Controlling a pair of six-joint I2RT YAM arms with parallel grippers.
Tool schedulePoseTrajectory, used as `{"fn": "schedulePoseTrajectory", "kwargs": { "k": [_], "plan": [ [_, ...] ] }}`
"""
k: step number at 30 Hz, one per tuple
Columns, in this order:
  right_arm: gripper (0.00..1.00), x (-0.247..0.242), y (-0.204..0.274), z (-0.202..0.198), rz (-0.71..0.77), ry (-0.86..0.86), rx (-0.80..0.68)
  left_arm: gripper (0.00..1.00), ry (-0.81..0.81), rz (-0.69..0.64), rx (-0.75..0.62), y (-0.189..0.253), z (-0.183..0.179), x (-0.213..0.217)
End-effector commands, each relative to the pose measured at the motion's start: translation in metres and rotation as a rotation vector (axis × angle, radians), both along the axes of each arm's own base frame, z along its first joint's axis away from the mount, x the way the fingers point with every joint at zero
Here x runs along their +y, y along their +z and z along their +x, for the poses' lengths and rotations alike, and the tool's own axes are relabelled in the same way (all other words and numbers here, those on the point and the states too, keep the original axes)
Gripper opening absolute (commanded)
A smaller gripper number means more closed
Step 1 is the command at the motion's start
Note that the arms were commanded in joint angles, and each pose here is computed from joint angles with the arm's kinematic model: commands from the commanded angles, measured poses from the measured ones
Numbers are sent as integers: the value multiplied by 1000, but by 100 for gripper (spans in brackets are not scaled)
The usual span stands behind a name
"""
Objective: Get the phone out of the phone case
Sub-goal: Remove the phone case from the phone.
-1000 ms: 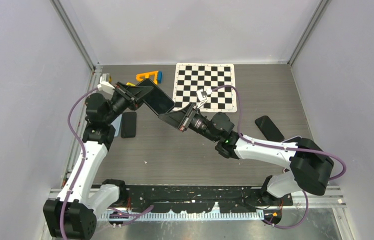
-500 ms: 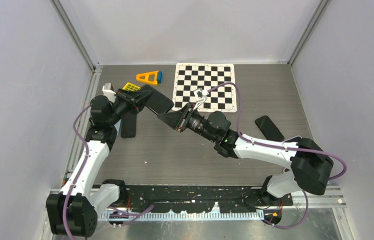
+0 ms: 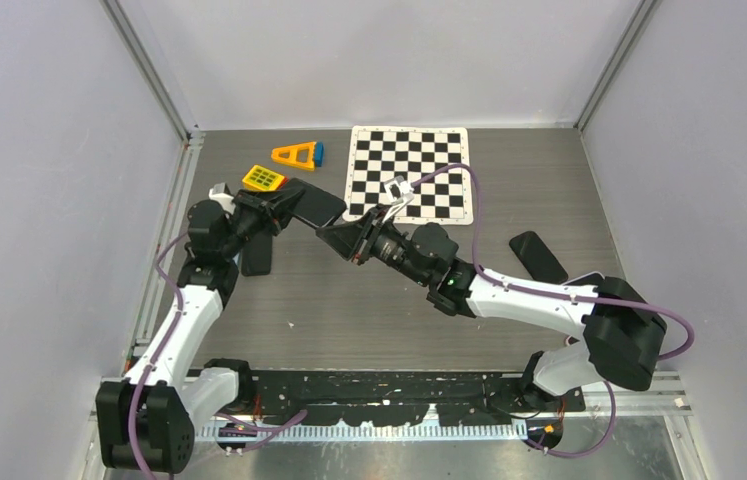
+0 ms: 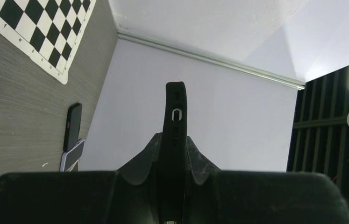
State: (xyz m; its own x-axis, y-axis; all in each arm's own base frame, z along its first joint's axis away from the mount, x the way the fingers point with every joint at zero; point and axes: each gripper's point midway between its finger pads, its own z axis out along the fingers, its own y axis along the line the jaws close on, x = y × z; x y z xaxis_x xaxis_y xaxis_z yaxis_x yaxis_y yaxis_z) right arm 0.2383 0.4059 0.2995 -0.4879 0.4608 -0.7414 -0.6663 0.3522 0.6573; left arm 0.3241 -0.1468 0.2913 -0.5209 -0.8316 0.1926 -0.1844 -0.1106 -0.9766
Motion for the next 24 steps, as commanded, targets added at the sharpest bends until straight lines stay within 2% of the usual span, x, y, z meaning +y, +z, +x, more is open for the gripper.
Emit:
{"fn": "schedulePoseTrajectory", "kwargs": {
  "k": [1, 8, 14, 16, 17, 18, 19, 20, 21, 23, 24],
  "plan": [
    [1, -16, -78, 35, -257, -156, 36, 0, -164, -140, -204, 72, -33, -21],
    [1, -19, -88, 29, -204, -148, 85, 0, -144, -141, -258, 79, -30, -15],
    [1, -23, -60, 18, -133, -112, 60, 0, -109, -69, -250, 67, -27, -12],
    [4, -23, -44, 9, -102, -73, 36, 0, -93, -36, -250, 63, -26, -10],
    [17, -22, -36, 3, -85, -41, 22, 0, -85, -20, -252, 61, -25, -10],
    [25, -22, -30, 0, -70, -30, 9, 0, -79, -2, -260, 61, -25, -9],
    [43, -20, -25, -10, -57, 26, -8, 0, -77, 10, -264, 61, -25, -9],
    [53, -20, -15, -15, -27, 50, -28, 0, -74, 22, -270, 61, -25, -9],
    [68, -19, -11, -23, -11, 87, -38, 0, -74, 32, -274, 61, -25, -9],
    [80, -19, 4, -33, 43, 134, -64, 0, -74, 43, -286, 63, -25, -9],
    [82, -19, 10, -36, 69, 147, -59, 0, -75, 49, -294, 64, -26, -9]
  ]
}}
